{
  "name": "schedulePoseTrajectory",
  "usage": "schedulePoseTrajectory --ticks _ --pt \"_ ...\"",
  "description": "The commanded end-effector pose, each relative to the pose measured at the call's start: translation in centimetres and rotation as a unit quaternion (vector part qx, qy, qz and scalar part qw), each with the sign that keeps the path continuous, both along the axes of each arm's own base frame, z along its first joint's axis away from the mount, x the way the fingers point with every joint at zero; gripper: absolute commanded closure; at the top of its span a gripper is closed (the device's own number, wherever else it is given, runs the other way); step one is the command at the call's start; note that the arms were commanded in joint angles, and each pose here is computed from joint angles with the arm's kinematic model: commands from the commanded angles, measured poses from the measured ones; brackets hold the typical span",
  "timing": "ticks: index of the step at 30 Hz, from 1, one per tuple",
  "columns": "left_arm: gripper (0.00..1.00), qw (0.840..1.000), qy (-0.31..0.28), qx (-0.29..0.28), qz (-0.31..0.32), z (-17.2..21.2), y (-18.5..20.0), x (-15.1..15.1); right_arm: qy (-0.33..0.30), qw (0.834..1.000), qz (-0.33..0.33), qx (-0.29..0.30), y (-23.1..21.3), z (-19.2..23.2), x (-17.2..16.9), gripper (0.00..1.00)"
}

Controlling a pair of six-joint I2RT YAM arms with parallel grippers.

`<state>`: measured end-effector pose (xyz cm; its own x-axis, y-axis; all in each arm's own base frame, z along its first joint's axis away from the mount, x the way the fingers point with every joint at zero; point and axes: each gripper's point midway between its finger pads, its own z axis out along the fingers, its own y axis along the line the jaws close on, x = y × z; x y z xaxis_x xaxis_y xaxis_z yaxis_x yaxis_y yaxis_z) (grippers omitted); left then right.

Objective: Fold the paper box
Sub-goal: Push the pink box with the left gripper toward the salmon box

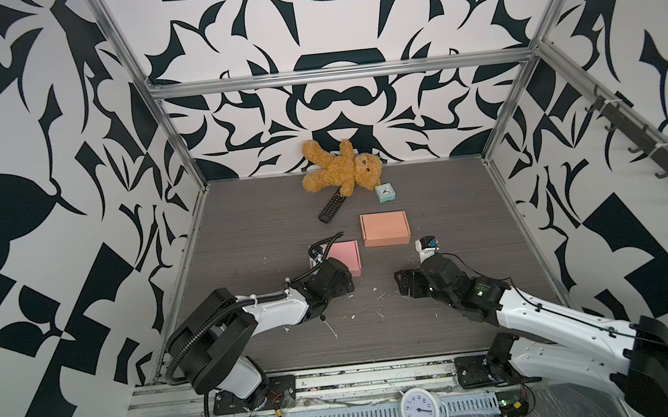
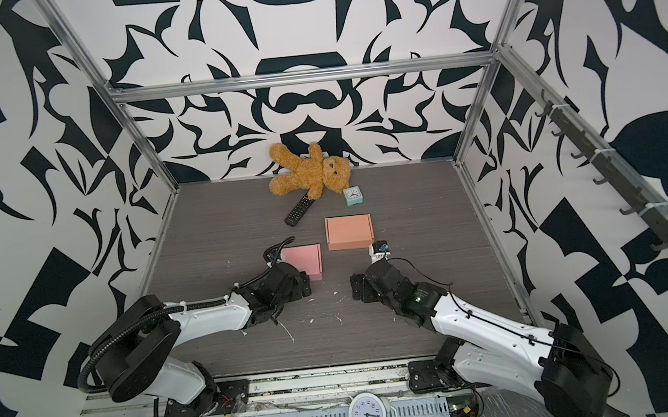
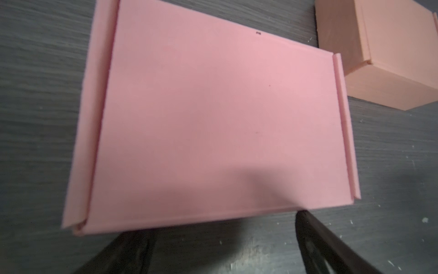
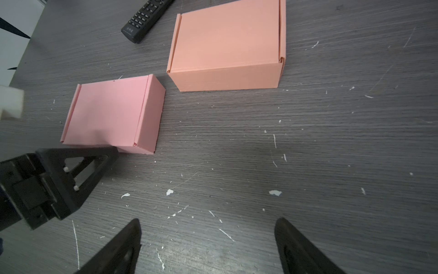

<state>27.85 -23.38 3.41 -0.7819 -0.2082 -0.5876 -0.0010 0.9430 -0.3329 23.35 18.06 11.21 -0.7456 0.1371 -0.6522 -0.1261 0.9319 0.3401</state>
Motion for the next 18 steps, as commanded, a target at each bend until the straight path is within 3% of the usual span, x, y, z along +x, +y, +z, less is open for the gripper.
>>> schedulePoseTrajectory --ticks 1,18 --pt "0.07 1.0 0.023 0.006 0.002 -1.3 0.5 0.3 -0.01 1.0 -0.014 0.002 -0.6 0.5 0.2 0.1" --pt "0.08 1.0 0.006 0.003 0.019 -1.9 1.6 4.7 -0.009 1.0 -0.019 -0.005 -1.2 0.5 0.0 0.1"
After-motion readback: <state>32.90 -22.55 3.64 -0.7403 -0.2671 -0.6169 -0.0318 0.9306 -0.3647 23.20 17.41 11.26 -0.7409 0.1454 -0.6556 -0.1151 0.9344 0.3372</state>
